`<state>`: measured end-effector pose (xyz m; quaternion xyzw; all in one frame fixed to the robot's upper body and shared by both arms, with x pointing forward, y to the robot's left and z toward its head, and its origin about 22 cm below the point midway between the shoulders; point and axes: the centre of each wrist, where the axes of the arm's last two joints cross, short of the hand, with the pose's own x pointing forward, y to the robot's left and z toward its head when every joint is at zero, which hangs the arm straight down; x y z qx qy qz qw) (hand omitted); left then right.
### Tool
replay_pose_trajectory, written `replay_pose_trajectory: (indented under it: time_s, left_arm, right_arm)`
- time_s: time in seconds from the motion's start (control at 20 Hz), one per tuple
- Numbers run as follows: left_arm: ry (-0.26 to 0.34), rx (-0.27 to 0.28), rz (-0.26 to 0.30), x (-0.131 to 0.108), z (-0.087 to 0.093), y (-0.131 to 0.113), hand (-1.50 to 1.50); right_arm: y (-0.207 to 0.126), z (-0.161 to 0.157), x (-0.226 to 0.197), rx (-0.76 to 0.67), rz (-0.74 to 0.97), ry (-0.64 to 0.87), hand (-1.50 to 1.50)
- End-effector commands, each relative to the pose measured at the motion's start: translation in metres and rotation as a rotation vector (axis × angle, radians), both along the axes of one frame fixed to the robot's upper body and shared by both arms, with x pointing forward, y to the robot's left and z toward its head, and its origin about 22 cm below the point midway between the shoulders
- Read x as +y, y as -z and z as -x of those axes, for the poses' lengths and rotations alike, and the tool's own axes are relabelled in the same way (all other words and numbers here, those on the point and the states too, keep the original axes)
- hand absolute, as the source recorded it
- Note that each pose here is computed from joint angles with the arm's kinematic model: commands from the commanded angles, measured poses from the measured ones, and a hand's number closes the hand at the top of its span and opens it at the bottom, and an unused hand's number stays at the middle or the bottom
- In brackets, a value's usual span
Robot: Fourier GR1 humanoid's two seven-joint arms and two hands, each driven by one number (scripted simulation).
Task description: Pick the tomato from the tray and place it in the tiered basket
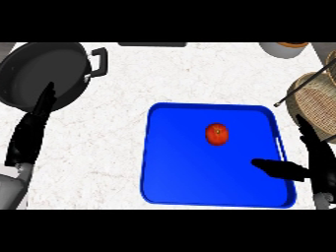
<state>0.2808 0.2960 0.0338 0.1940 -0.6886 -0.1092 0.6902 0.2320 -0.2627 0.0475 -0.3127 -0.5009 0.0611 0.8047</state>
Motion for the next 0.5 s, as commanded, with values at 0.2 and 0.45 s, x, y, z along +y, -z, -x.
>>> replay_pose_trajectory:
  time_s: [0.2, 0.45]
  left_arm:
    - [0.009, 0.0, 0.009, -0.012, -0.006, -0.007, 0.0]
    - [0.007, 0.012, 0.022, -0.005, -0.003, -0.002, 0.0]
  right_arm:
    - [-0.091, -0.048, 0.05, 0.205, 0.068, 0.018, -1.5]
    - [-0.089, -0.073, 0.063, 0.337, 0.027, -0.006, -1.5]
